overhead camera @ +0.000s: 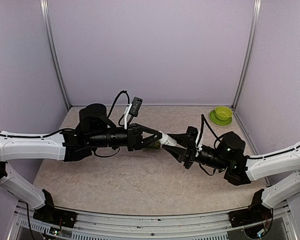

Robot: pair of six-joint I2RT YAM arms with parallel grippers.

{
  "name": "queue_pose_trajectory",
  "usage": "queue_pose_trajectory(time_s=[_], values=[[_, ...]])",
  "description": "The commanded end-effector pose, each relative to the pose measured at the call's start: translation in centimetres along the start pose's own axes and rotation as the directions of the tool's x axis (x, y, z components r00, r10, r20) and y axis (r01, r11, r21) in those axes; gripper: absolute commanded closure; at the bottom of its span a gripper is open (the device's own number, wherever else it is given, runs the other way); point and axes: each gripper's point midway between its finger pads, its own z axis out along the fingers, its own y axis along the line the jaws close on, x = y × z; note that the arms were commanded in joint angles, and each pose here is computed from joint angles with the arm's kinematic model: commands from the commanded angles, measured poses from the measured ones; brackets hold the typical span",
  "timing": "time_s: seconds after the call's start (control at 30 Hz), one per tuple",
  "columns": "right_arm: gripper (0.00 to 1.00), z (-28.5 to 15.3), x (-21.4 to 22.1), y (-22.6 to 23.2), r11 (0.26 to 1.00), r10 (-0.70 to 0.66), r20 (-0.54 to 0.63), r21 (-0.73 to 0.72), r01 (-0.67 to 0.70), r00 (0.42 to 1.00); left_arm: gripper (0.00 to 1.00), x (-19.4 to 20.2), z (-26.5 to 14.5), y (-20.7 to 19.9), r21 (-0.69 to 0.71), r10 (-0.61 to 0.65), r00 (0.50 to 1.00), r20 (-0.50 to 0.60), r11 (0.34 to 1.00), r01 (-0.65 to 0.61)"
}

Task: Sort the pills into containers
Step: Screw the lid of the pill bottle onto the pill bottle.

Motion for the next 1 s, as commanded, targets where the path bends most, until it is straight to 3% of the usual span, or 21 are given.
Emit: queue_pose_trajectory(time_s=[0.0,0.2,0.47,0.73,0.97], values=[[0.72,1.0,-2.2,-0.7,0.994,-0.075,0.038,0.080,0.072,0.996,0.74,2.2,1.0,1.3,-0.038,-0.080,0.995,-0.065,0.996,0.078],[0.72,1.3,-2.4,-0.9,0.975,-0.153,0.021,0.164,0.148,0.988,0.75,2.6,1.5,1.8,-0.033,-0.177,0.983,-0.048,0.984,0.176],[0.72,1.3,-3.3,-0.3,0.981,-0.136,0.044,0.142,0.129,0.990,0.75,2.8,1.4,1.5,-0.010,-0.115,0.991,-0.063,0.993,0.114],[0.72,1.2,-4.3,1.8,0.999,0.044,0.073,-0.004,-0.044,0.996,0.75,2.0,-0.3,-0.1,0.046,0.072,0.997,-0.019,0.996,-0.071],[0.72,-0.3,-6.1,2.5,0.978,0.204,0.134,-0.072,-0.196,0.970,0.72,1.8,-1.2,-1.8,0.113,0.130,0.991,0.003,0.985,-0.130]])
